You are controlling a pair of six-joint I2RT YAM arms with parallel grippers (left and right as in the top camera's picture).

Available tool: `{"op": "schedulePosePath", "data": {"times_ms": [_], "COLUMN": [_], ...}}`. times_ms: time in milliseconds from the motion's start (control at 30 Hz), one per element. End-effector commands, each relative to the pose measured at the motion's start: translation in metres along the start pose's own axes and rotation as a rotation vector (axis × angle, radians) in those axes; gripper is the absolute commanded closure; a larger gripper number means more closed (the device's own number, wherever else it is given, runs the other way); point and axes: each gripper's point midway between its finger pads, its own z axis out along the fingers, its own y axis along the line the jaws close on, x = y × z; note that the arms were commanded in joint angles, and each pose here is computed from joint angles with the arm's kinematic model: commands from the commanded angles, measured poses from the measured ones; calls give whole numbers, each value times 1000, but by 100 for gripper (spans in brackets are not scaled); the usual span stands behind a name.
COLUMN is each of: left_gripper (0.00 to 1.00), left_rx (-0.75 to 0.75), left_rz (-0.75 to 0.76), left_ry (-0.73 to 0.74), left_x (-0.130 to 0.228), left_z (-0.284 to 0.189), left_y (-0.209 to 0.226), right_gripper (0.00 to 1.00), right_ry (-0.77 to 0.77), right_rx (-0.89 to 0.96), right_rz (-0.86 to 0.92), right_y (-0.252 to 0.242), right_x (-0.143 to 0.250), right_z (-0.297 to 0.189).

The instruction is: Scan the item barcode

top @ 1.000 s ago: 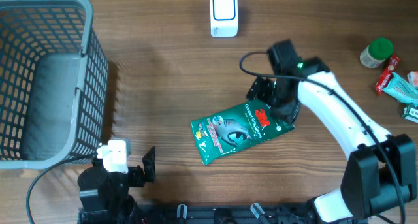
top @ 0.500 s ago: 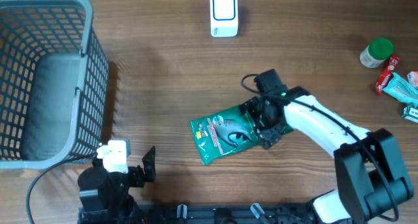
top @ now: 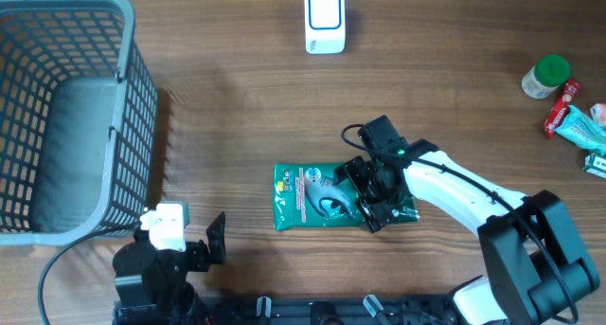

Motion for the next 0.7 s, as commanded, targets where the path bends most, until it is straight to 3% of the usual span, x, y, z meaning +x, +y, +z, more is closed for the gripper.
{"op": "schedulePosePath", "data": {"times_ms": [0,200,367,400,433,467,567,667], "left_gripper": [0,0,0,0,0,0,0,0], "left_rx": [5,5,5,5,5,5,5,5], "left_rz": [-6,-6,-6,-6,-6,-6,-6,-6], "left_ry": [-2,-2,-2,-2,-2,-2,-2,-2], "left_x": [1,1,1,1,1,1,1,1], "left_z": [1,1,1,1,1,1,1,1], "left_y": [-1,-1,-1,-1,-1,-1,-1,-1], "right_gripper": [0,0,2,34,75,95,96,96], "right_ry": [33,-208,-267,-281,-284,-289,-308,-247], "right_rx": [13,97,97,98,98,98,52,70], "right_rz": [-19,53,74,73,73,73,54,86], "right_y": [-6,-26,-26,-26,-26,-26,-14,-9], "right_x": [7,-33,-43,-46,-46,-47,-50,-29], "right_z": [1,-3,-5,-5,-5,-5,-8,-43]}}
